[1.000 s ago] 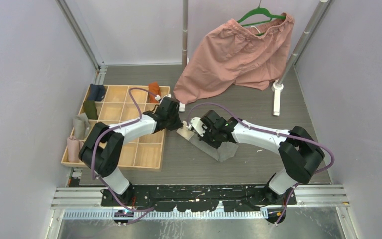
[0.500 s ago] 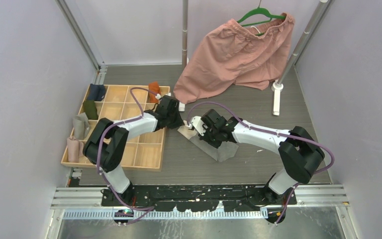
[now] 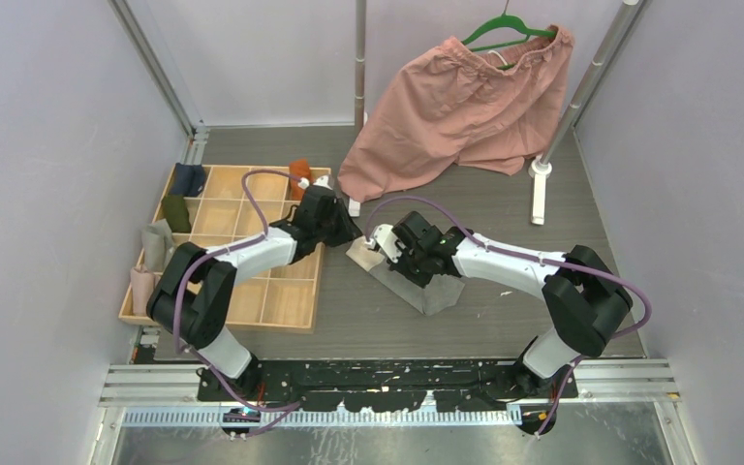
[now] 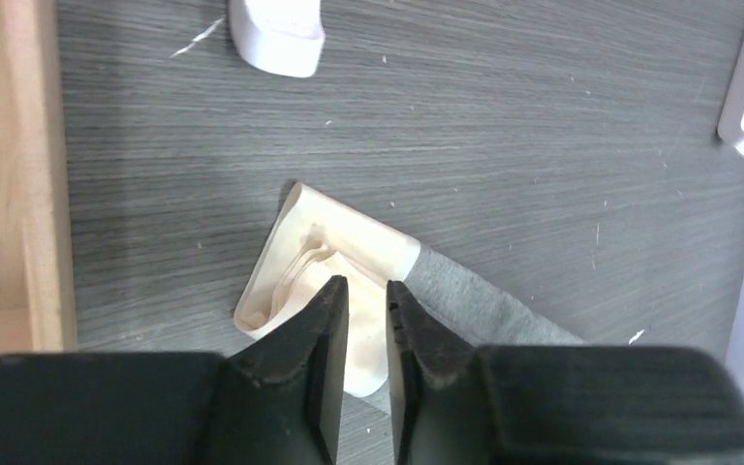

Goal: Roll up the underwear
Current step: Fold the underwear at the center of the board.

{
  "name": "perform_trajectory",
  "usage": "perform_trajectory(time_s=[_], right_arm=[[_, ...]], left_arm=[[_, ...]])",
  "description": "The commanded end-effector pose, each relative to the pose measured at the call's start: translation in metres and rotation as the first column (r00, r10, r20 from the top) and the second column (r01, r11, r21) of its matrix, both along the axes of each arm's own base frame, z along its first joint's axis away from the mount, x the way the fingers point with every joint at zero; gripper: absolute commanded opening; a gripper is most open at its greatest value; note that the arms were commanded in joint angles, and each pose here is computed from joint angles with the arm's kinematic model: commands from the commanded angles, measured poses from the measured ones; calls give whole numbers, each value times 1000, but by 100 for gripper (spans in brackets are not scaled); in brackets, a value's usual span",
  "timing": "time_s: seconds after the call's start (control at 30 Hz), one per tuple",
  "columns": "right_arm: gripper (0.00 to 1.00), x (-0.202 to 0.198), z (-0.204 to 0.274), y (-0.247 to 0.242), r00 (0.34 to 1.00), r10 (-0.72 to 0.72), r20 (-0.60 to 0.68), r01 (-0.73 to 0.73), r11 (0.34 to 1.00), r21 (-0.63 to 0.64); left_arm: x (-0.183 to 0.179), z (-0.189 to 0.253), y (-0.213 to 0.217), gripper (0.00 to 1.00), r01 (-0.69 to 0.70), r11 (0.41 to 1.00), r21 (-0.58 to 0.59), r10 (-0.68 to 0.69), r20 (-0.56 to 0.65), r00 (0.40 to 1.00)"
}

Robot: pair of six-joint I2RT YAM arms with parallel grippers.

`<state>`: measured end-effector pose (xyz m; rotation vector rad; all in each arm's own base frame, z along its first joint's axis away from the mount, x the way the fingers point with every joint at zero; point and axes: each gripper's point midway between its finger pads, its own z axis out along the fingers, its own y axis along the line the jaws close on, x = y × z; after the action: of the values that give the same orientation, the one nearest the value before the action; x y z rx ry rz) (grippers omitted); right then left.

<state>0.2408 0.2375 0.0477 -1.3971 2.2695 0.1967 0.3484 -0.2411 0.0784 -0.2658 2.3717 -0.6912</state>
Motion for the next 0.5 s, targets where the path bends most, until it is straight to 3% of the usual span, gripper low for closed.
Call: perform_trajectory(time_s=[0.0,0.23,0.47], right_arm=[[1,9,6,3,999,-34,33,33,999,26],[1,20,8,2,994,-74,77,73,997,22],[1,29,6,0,988,-117,101,117,993,7]], left_arm=[[0,16,-16,18,91,992,-90,-83,90,992],[-5,13,-27,3,155,978,-140,-140,110,984],[-12,17,-26,1,172,973,-157,-151,136,979]])
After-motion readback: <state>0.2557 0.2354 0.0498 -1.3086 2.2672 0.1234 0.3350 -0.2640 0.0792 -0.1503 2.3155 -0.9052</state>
